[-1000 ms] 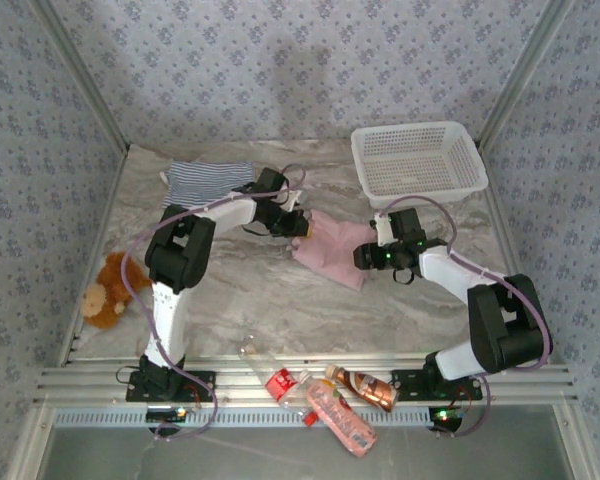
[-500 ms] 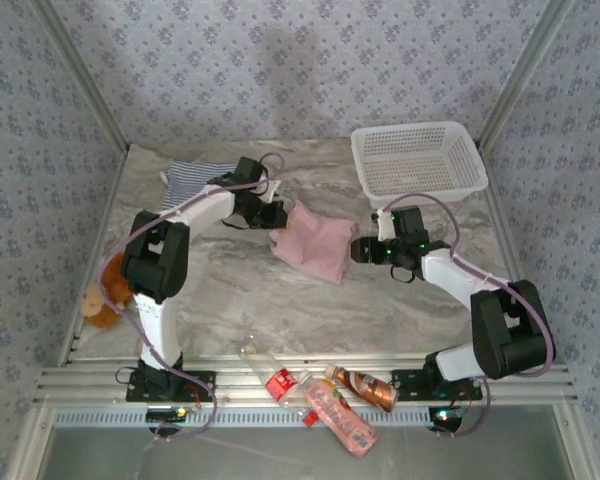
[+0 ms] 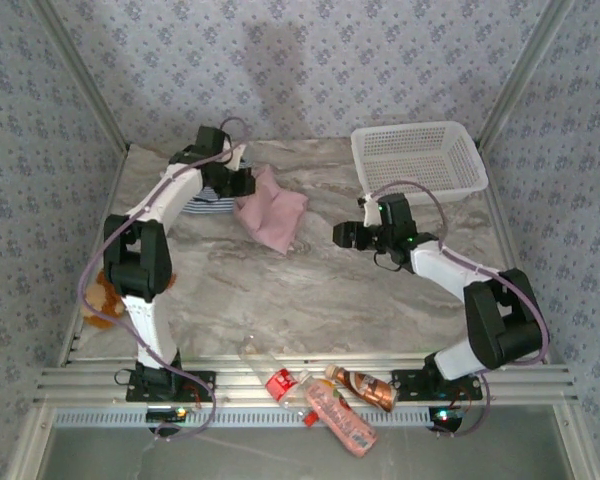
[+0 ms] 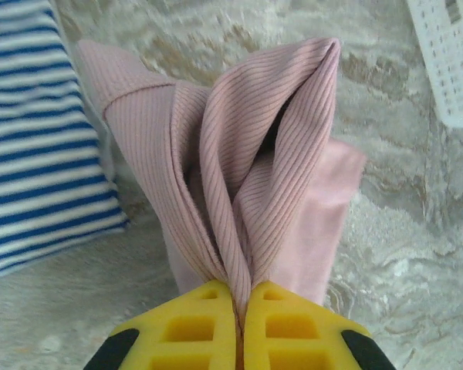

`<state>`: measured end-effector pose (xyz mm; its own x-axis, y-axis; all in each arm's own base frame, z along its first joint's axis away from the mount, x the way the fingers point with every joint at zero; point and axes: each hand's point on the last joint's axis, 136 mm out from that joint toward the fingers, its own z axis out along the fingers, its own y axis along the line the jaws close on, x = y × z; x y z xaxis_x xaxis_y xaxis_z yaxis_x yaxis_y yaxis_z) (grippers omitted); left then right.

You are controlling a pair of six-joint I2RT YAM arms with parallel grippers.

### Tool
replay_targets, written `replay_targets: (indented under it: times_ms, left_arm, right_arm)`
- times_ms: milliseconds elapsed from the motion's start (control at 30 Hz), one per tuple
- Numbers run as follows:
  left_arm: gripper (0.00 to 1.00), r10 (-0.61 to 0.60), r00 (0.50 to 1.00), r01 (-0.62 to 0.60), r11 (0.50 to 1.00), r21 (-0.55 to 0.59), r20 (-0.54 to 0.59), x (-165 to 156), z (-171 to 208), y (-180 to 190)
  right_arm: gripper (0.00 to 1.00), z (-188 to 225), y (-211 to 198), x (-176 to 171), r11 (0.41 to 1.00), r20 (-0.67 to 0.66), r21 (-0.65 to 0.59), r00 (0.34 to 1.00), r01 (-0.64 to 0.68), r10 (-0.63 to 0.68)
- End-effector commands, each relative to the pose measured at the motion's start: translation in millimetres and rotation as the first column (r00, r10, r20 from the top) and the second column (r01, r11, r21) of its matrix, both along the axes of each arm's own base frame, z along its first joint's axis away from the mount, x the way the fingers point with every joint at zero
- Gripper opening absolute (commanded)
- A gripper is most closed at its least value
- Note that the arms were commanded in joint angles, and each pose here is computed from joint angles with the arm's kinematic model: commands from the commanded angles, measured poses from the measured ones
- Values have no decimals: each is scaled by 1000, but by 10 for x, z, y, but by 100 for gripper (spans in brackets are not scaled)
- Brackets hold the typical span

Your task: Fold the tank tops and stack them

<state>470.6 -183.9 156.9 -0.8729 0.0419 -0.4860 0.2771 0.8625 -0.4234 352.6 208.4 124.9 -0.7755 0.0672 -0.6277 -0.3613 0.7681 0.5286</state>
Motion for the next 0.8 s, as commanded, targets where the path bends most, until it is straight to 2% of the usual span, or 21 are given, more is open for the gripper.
replay_targets:
  times_ms: [0,200,500,767]
  left_arm:
    - [0,19,997,-20,1000,8,76,171,283,173]
    - [0,35,987,-34,999,-5,156,412,610,255]
    - [0,145,974,-142,989,-32,172,650,866,578]
    - [0,103,971,-88,993,-82,216,687,1192,518]
  right_arm:
    - [64,78,118,70,999,8,31,1000,-15,15]
    - [64,86,214,133,999,12,44,1000,-29,29]
    - [64,54,278,166,997,2,60,999,-38,38]
    - [64,34,336,186,997,1,67,999,-47,47]
